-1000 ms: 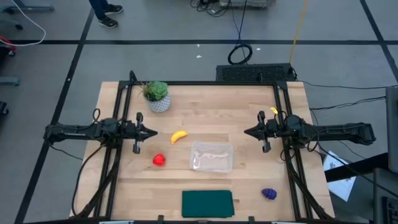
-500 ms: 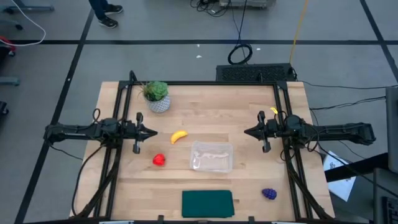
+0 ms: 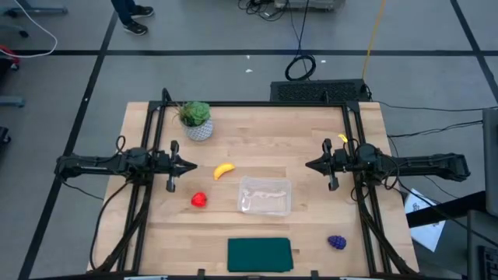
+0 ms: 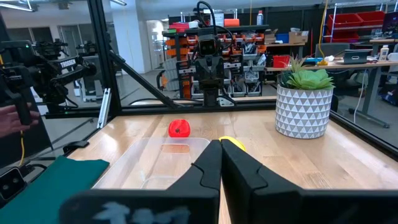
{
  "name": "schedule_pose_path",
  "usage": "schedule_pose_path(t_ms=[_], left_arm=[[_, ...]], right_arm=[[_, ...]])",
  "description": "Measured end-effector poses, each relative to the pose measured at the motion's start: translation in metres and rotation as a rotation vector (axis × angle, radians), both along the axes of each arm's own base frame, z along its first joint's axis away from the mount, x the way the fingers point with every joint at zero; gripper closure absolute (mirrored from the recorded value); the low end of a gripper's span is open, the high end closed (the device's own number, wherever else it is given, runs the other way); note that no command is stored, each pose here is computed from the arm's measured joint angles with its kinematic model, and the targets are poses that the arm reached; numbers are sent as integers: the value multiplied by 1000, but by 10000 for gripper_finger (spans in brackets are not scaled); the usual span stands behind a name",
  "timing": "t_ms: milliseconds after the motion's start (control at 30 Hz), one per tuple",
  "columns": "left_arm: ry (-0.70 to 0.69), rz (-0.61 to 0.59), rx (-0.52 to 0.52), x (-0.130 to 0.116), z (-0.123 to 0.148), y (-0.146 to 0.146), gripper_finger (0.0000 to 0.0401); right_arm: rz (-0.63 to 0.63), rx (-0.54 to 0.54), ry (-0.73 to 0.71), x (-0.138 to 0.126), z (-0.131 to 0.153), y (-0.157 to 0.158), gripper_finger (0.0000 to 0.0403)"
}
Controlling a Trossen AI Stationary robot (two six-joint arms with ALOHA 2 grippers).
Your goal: Pick and placing Produce into tupperware
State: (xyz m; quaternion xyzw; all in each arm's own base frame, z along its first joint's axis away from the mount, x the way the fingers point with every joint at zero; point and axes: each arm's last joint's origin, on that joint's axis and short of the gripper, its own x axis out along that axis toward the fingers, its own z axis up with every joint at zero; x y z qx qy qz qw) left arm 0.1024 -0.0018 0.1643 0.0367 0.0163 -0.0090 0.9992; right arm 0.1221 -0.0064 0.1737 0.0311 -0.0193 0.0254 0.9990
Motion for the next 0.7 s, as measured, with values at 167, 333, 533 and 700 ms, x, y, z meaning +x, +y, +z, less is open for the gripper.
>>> schedule_pose_path(t_ms=[167,333,533,700], left_arm=[[-10,13,1,0,1,0,375],[-37,43,0,0,4,1,375],[-44,43,-2,0,4,1,375],[-44,45,-4,0,4,1,375]], right_arm=[[0,0,0,0,0,0,403],[0,0,0,0,0,0,403],[0,0,0,0,0,0,403],[0,0,0,0,0,0,403]])
